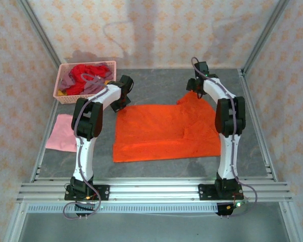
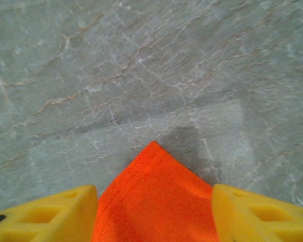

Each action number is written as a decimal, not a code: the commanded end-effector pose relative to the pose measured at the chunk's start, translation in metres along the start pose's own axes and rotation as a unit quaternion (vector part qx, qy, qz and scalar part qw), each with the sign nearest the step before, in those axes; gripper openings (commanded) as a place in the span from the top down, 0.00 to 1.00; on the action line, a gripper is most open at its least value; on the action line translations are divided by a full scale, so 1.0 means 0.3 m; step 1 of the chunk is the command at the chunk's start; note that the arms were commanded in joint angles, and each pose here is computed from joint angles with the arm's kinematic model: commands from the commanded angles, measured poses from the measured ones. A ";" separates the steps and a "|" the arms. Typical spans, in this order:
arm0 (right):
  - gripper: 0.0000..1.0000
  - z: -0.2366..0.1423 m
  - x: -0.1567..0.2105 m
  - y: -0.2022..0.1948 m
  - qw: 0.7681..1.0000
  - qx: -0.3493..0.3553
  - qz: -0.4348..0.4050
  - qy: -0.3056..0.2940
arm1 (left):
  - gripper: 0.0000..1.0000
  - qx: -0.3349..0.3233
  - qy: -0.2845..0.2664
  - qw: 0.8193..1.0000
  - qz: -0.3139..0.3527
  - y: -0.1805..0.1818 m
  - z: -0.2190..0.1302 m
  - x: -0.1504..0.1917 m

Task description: Fold and stack the t-shirts

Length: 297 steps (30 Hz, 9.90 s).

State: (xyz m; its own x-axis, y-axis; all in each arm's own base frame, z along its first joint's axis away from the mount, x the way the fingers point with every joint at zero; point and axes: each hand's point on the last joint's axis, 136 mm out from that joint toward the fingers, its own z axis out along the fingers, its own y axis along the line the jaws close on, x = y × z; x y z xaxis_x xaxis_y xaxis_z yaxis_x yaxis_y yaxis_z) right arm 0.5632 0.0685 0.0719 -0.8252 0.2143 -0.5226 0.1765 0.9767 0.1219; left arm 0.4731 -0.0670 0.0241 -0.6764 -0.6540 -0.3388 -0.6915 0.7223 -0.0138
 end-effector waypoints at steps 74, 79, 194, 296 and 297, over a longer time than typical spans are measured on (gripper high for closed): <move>1.00 -0.359 0.010 -0.028 0.998 0.001 -0.054 -0.040 | 1.00 0.055 -0.038 0.997 0.025 0.064 -0.334 -0.047; 1.00 -0.447 0.071 -0.029 0.997 -0.014 -0.054 -0.045 | 1.00 0.055 -0.034 0.997 0.031 0.090 -0.345 -0.026; 1.00 -0.722 0.714 -0.278 0.994 0.054 0.050 0.086 | 1.00 0.013 0.047 0.995 0.086 0.553 -0.384 0.517; 0.56 -0.194 0.516 -0.105 0.988 0.006 0.077 0.136 | 0.62 -0.024 0.046 0.991 0.122 0.089 -0.034 0.214; 0.54 -0.215 0.497 -0.094 0.989 -0.003 0.070 0.129 | 0.60 -0.019 0.042 0.991 0.123 0.070 -0.045 0.197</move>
State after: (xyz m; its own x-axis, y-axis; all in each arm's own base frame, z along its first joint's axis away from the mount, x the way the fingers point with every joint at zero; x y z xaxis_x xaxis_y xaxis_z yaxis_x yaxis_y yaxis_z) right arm 0.3931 0.0778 0.0321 -0.8949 0.3828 -0.2292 0.3383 0.9171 0.2108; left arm 0.4111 -0.1027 0.0205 -0.8156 -0.5166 -0.2608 -0.5407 0.8409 0.0252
